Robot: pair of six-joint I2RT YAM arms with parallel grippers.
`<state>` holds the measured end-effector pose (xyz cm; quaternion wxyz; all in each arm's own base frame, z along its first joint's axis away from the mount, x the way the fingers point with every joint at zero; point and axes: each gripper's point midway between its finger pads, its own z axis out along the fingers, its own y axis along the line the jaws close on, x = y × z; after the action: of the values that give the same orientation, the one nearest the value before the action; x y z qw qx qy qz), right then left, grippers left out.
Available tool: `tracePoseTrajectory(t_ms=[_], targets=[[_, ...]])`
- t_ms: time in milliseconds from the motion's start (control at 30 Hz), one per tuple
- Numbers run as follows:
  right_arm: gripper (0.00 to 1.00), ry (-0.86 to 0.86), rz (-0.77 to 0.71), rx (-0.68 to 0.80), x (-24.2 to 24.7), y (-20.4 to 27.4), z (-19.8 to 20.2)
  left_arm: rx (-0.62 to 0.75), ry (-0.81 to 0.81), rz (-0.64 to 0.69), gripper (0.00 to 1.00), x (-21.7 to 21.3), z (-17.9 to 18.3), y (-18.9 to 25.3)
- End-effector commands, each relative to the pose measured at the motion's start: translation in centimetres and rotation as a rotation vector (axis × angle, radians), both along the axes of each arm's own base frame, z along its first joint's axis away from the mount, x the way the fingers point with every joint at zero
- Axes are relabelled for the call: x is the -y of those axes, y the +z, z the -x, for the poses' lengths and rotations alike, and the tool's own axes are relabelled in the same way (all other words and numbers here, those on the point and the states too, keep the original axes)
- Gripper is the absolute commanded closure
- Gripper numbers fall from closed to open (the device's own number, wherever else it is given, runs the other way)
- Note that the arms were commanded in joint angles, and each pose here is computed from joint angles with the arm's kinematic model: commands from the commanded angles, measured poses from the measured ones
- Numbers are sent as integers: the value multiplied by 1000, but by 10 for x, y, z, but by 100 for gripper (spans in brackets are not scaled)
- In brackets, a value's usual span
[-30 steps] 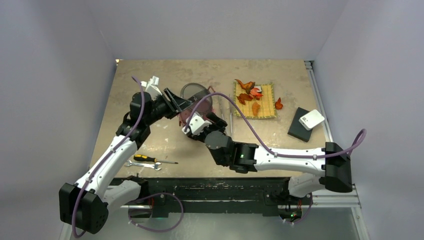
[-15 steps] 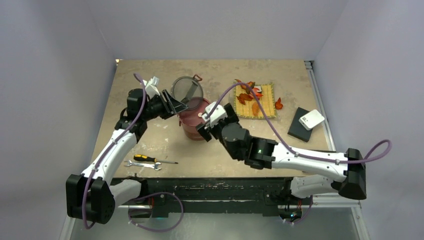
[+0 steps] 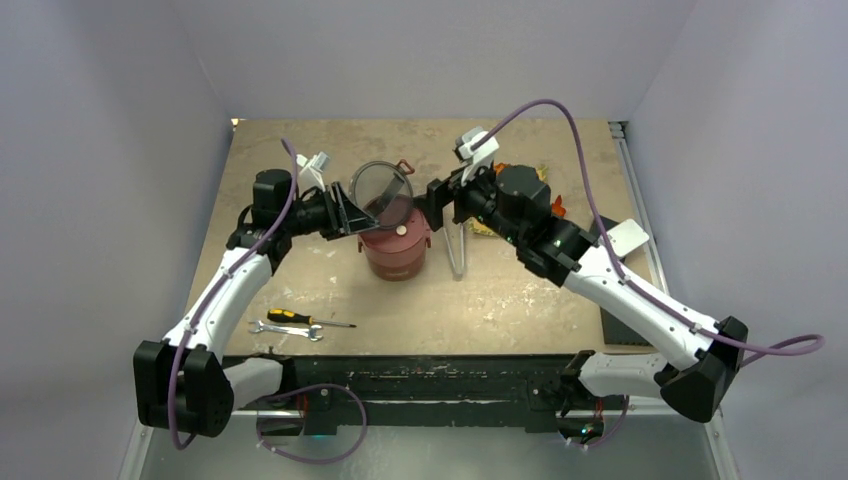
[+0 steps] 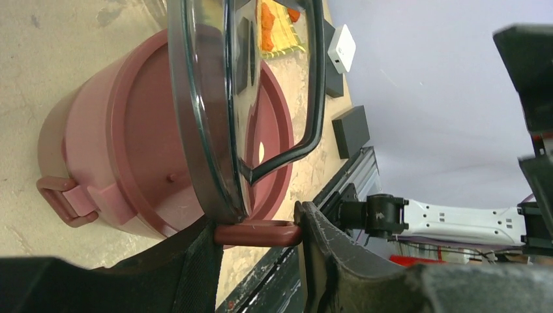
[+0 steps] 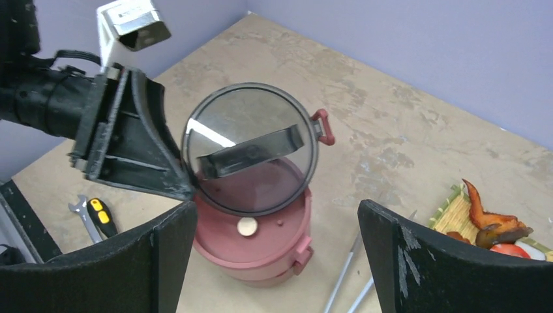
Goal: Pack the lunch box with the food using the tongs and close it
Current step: Adjust the box lid.
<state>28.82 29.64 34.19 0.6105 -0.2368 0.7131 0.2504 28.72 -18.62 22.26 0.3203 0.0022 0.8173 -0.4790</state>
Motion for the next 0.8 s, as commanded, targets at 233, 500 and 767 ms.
tracePoseTrajectory(t_ms=[233, 500, 767], targets=[[9, 313, 67, 347, -7, 40, 27, 33, -130, 59, 86, 2, 7, 30], [9, 467, 144, 542, -29, 39, 34, 47, -168, 65, 86, 2, 18, 44], [7, 592, 265, 554, -50, 15, 27, 73, -201, 84, 86, 3, 32, 54]])
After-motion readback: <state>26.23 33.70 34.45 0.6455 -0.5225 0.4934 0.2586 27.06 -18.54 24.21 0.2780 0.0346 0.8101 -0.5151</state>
